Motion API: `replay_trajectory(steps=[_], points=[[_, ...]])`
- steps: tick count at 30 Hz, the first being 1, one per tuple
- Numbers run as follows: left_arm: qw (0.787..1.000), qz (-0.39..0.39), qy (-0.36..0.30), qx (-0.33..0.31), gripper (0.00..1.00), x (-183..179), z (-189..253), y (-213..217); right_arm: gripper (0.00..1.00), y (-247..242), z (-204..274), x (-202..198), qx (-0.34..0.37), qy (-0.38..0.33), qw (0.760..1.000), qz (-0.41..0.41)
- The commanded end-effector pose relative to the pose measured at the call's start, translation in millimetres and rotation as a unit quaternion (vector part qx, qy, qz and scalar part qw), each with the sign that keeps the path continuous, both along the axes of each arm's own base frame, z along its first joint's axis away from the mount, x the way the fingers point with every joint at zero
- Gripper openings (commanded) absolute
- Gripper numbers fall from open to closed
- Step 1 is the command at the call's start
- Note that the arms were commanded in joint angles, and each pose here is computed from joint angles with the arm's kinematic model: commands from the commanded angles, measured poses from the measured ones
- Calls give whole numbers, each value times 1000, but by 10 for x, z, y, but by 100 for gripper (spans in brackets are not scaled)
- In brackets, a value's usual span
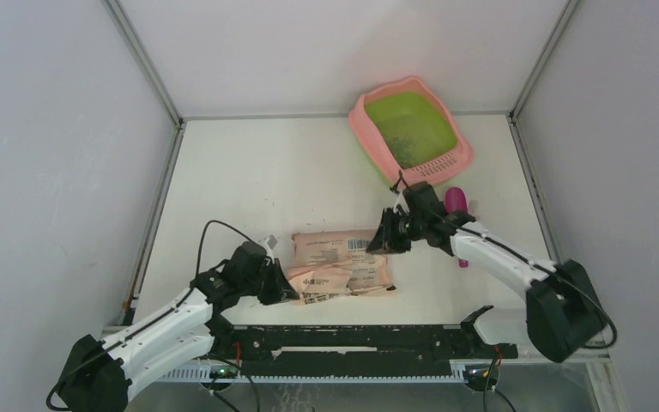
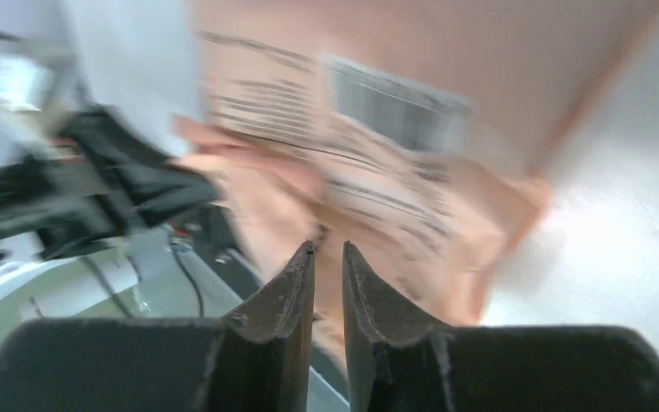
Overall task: Fill the litter box with clean litter
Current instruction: Close the cat litter bag at the center of the board.
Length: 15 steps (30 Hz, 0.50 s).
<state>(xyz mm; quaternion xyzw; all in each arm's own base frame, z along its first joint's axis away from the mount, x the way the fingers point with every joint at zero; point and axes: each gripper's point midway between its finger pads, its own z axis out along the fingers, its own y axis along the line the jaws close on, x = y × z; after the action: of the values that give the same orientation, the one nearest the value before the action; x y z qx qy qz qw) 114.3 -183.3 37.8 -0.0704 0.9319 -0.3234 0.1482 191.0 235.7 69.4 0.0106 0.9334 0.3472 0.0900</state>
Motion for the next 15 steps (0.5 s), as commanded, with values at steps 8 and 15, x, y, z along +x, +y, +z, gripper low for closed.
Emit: replay_trajectory(steps=[8, 15], points=[[997, -38, -1, 62, 4, -105, -116, 17, 28, 581, 1328, -469, 100, -107, 980, 135], [996, -50, -4, 78, 5, -94, -104, 27, 28, 886, 769, -766, 86, -72, 982, 154]])
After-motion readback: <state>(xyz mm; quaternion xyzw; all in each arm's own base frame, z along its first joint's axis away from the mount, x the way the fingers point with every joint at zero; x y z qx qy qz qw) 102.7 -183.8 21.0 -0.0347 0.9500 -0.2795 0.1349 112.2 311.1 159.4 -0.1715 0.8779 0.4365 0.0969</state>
